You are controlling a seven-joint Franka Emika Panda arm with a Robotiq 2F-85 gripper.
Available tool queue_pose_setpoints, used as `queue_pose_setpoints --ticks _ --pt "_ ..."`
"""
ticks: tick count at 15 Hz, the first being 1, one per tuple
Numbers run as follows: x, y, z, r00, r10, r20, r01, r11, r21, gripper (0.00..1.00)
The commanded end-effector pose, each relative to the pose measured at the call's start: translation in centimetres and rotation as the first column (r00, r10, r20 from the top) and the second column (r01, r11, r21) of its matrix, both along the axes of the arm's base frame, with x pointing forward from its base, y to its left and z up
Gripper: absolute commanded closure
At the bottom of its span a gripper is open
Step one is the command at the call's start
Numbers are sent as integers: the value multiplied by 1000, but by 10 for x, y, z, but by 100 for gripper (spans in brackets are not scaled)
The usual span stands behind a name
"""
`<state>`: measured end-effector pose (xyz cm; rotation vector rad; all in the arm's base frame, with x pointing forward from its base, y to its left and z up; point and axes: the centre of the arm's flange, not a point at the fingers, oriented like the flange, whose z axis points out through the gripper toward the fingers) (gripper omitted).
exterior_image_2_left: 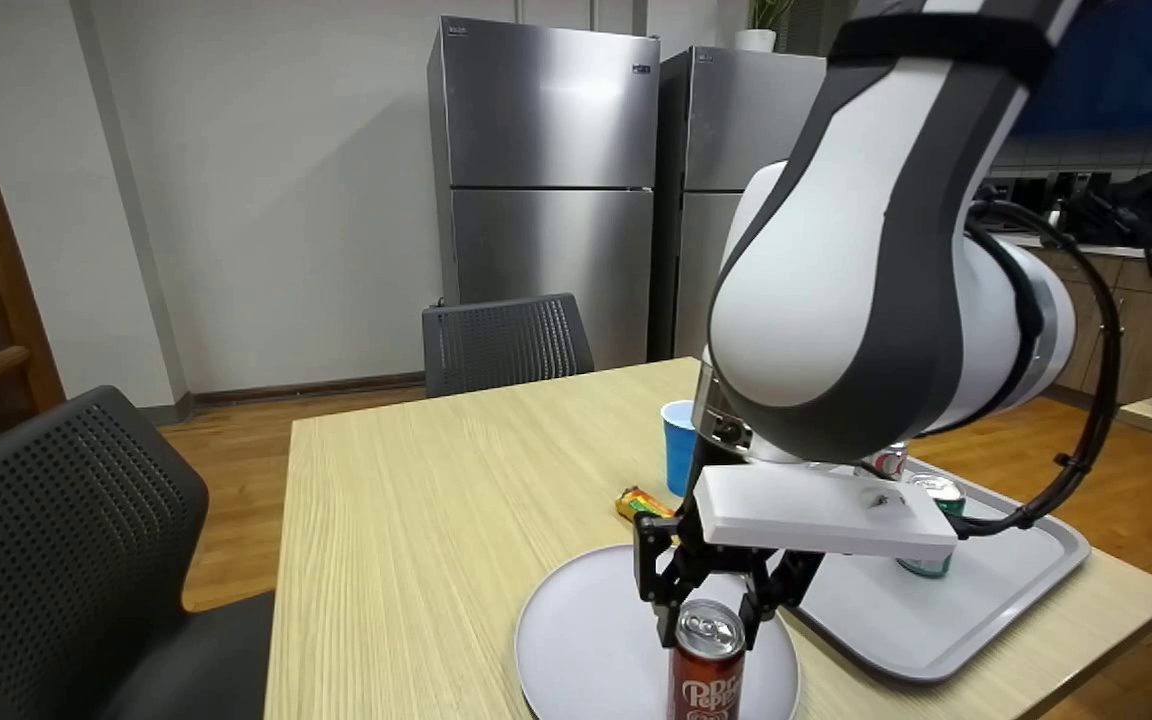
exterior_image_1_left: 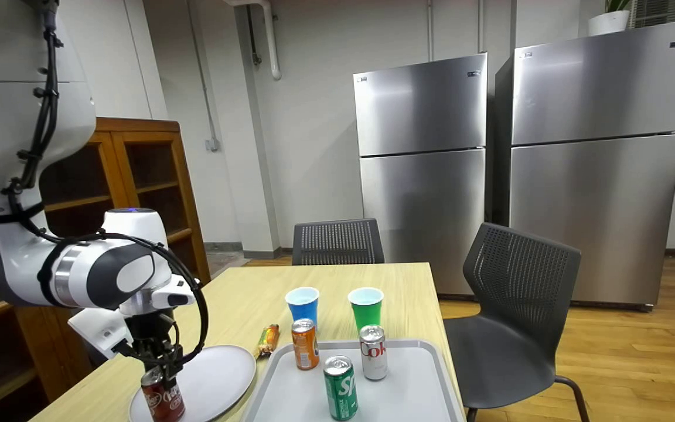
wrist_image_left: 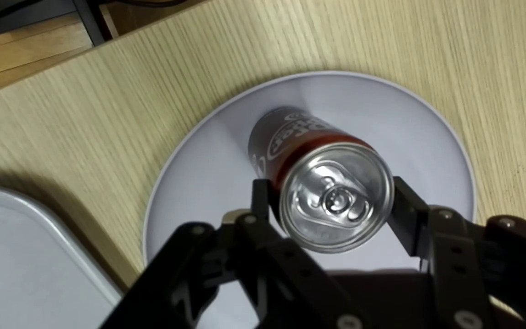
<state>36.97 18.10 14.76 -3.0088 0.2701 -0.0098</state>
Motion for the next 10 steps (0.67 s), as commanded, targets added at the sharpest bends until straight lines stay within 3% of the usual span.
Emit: queue_pose_setpoints --ticks 1,10 --pt "-1 -3 2 1000 12 11 -12 1000 18 61" --pt "17 -19 54 999 -25 29 24 1000 19 61"
